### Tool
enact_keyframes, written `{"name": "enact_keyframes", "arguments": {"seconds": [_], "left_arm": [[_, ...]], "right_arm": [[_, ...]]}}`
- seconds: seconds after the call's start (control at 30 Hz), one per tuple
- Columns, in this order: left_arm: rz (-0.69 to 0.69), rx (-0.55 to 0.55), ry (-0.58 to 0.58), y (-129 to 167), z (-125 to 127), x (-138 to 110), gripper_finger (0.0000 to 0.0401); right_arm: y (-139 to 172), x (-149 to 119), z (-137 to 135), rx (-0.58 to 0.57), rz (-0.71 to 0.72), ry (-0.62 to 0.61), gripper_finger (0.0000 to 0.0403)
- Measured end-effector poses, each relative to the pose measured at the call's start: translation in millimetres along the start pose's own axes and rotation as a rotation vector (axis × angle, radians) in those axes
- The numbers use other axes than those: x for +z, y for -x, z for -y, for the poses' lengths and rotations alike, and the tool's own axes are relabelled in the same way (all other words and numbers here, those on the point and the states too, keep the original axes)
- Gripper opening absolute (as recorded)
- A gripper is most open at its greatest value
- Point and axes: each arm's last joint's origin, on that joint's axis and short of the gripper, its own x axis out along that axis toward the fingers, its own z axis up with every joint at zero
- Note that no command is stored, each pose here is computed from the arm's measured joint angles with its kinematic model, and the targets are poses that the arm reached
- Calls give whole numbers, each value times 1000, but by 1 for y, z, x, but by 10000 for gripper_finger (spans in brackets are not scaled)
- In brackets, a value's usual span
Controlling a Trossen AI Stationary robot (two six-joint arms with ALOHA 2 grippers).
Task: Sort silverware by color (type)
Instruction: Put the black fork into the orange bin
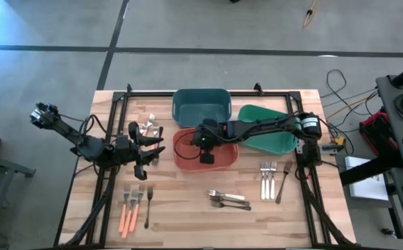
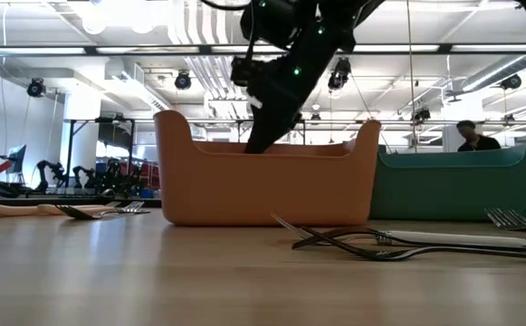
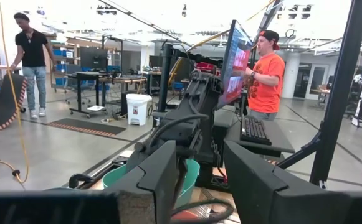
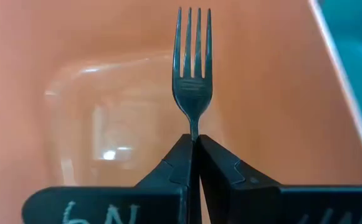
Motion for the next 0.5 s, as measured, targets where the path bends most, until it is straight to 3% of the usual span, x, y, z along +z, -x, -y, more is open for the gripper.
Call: {"name": "enact_keyframes", "arguments": {"seconds": [0.1,0.5], "left_arm": [[-1,0,1,0,0,0,119],[-1,0,7,0,0,0,119]], "right_arm": [[1,-3,-8,65,-35,-35,12],[-13,-11,-20,71,-97,34,12]]}}
